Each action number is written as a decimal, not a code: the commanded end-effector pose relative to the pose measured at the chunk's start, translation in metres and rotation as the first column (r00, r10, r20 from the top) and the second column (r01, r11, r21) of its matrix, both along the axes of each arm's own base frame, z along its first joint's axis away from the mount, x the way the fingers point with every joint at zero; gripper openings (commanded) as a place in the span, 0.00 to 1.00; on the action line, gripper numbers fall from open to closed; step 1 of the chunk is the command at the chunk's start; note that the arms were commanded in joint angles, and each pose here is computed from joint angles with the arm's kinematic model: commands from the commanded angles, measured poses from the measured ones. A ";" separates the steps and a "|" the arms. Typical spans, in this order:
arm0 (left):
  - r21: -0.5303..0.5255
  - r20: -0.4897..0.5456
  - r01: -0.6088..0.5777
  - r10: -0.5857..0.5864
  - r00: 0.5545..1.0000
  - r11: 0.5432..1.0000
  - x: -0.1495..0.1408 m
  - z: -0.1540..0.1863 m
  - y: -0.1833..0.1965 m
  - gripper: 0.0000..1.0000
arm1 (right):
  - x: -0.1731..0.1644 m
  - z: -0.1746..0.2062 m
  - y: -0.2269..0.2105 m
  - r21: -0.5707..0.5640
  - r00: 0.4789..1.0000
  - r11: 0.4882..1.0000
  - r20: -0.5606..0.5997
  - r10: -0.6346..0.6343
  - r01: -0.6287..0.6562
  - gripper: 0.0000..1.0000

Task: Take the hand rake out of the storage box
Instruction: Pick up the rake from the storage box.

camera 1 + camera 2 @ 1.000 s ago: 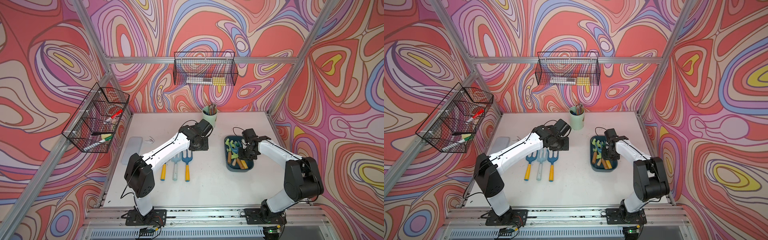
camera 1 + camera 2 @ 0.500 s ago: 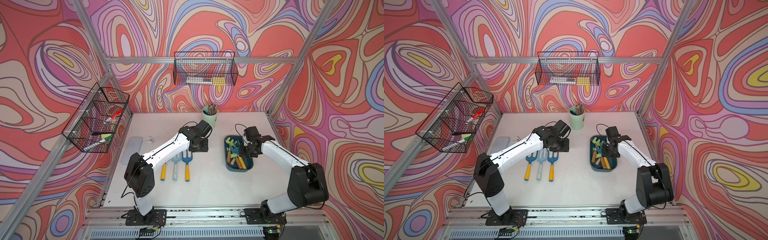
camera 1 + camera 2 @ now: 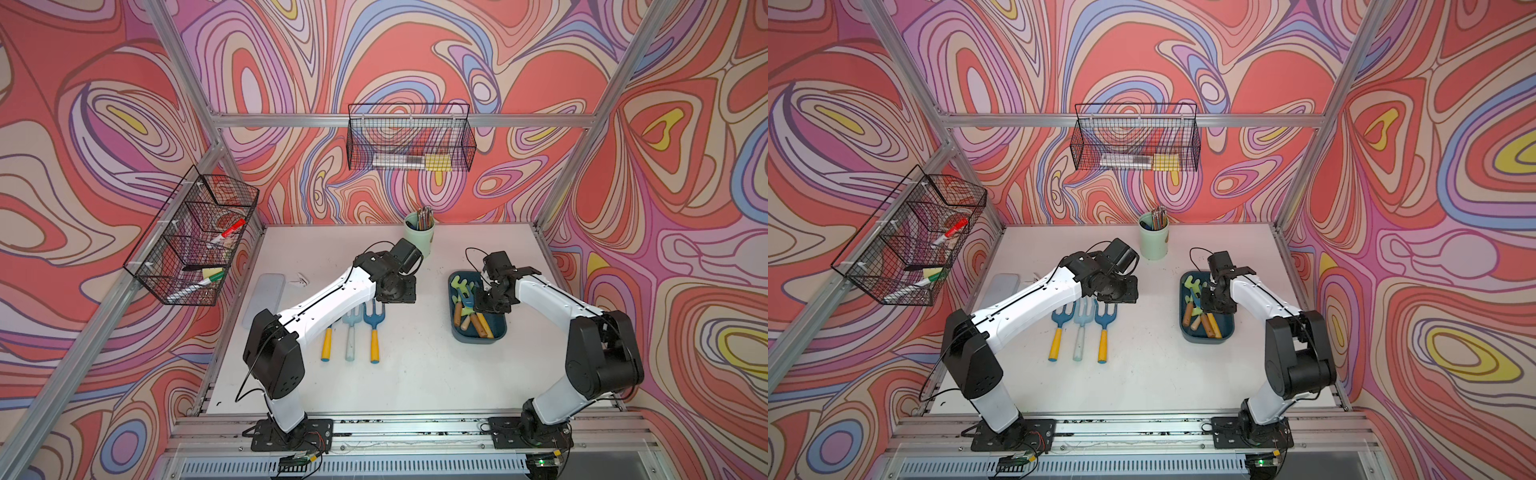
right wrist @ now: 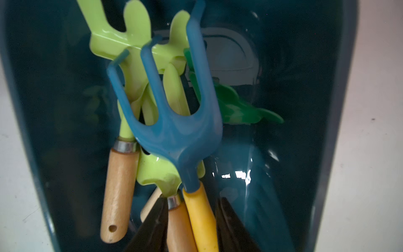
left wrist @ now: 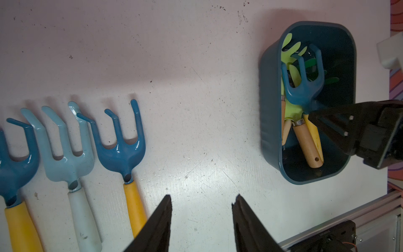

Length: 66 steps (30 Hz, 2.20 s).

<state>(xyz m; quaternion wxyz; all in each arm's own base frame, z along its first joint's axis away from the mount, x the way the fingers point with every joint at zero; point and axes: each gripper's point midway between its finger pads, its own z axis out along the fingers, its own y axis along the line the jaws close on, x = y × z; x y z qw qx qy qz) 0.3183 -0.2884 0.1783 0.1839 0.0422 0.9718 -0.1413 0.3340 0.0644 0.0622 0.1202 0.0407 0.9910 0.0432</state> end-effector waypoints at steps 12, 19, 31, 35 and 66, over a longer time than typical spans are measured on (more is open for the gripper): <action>0.030 0.026 -0.004 0.003 1.000 1.000 -0.004 0.008 0.014 0.49 | 0.006 -0.031 0.002 -0.005 1.000 1.000 -0.011 0.004 -0.004 0.16; -0.066 -0.013 0.080 -0.081 0.997 0.995 -0.011 0.013 -0.009 0.49 | 0.014 0.026 0.000 -0.010 0.995 1.000 0.099 0.008 -0.007 0.15; -0.445 -0.004 0.198 -0.223 0.975 0.873 -0.039 0.052 -0.061 0.56 | 0.027 0.111 0.045 0.261 0.943 0.963 0.333 -0.026 -0.066 0.14; -0.604 0.032 0.239 -0.277 0.960 0.760 -0.050 0.067 -0.079 0.59 | 0.029 0.156 0.088 0.518 0.885 0.838 0.456 -0.099 -0.173 0.14; -0.761 0.109 0.289 -0.325 0.940 0.581 -0.045 0.082 -0.071 0.49 | 0.020 0.215 0.174 0.790 0.867 0.453 0.493 -0.070 -0.412 0.14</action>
